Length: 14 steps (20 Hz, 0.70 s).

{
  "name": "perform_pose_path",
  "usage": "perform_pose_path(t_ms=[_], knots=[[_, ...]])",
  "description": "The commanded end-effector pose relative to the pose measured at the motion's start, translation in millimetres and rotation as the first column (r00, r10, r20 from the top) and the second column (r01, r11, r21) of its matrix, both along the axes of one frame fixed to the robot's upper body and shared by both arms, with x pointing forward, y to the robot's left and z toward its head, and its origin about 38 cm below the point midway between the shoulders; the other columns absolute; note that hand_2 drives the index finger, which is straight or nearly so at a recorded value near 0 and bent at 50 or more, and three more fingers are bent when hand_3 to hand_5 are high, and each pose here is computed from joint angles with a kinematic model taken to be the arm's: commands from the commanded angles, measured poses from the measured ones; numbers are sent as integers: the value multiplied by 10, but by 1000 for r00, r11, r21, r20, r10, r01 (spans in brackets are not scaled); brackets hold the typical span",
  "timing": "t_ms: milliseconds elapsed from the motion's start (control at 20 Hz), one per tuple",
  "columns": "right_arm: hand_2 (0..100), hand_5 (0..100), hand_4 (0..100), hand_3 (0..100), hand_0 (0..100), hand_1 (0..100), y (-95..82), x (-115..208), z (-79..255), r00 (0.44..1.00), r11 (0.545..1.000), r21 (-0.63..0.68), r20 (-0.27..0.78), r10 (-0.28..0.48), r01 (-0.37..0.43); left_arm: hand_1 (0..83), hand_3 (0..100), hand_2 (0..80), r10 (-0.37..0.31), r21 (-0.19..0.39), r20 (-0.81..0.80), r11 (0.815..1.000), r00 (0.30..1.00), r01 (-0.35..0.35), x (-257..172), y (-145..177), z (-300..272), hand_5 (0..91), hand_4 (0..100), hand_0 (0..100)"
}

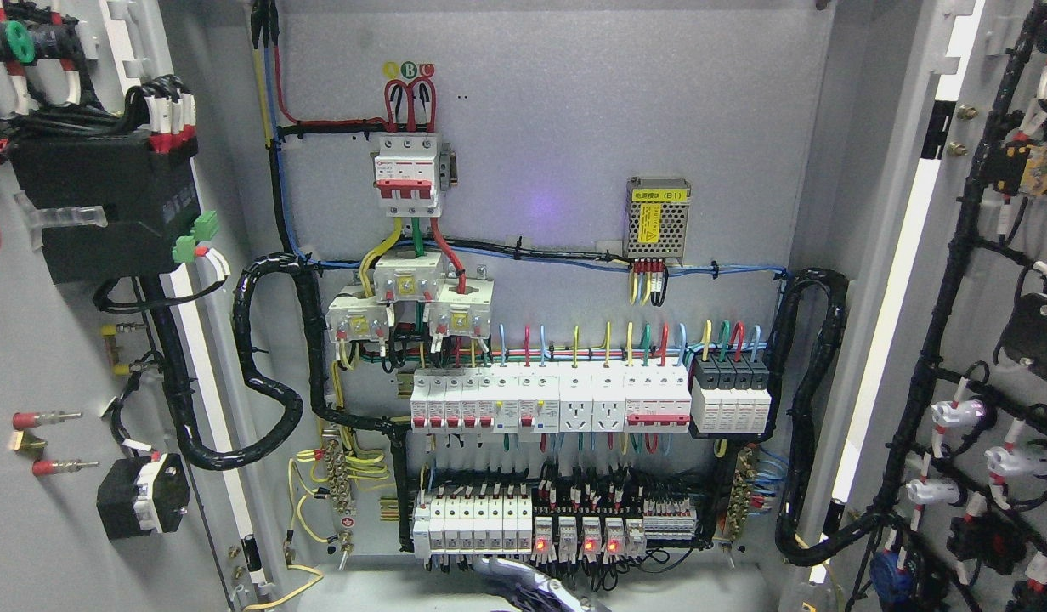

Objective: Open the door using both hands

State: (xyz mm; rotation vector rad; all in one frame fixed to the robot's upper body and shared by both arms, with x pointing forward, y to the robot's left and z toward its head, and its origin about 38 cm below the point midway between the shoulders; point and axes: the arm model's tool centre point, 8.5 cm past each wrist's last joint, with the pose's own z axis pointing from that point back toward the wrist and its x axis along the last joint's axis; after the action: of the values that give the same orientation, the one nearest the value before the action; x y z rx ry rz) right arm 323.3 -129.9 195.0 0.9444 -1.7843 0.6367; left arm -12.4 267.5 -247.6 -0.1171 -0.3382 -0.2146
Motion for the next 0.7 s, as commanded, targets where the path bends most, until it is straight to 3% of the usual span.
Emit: perform_pose_path(t_ms=[0,401,651], knots=[[0,0,0,0,0,0,-718,-245,244,978,985,4,118,-175,175,0,0,0,-80,-89,387,988,919,123,926,-285,584,0,0,0],[0,0,0,0,0,0,-1002,-453,143,944,960,62,174,-278,272,0,0,0,-82,-142,630,966,772,218,1381,-531,1309,0,0,0],[0,0,0,0,0,0,-1231,-539,145,911,936,82,217,-351,341,0,0,0,-82,-166,751,937,655,308,1562,-751,1855,0,0,0]])
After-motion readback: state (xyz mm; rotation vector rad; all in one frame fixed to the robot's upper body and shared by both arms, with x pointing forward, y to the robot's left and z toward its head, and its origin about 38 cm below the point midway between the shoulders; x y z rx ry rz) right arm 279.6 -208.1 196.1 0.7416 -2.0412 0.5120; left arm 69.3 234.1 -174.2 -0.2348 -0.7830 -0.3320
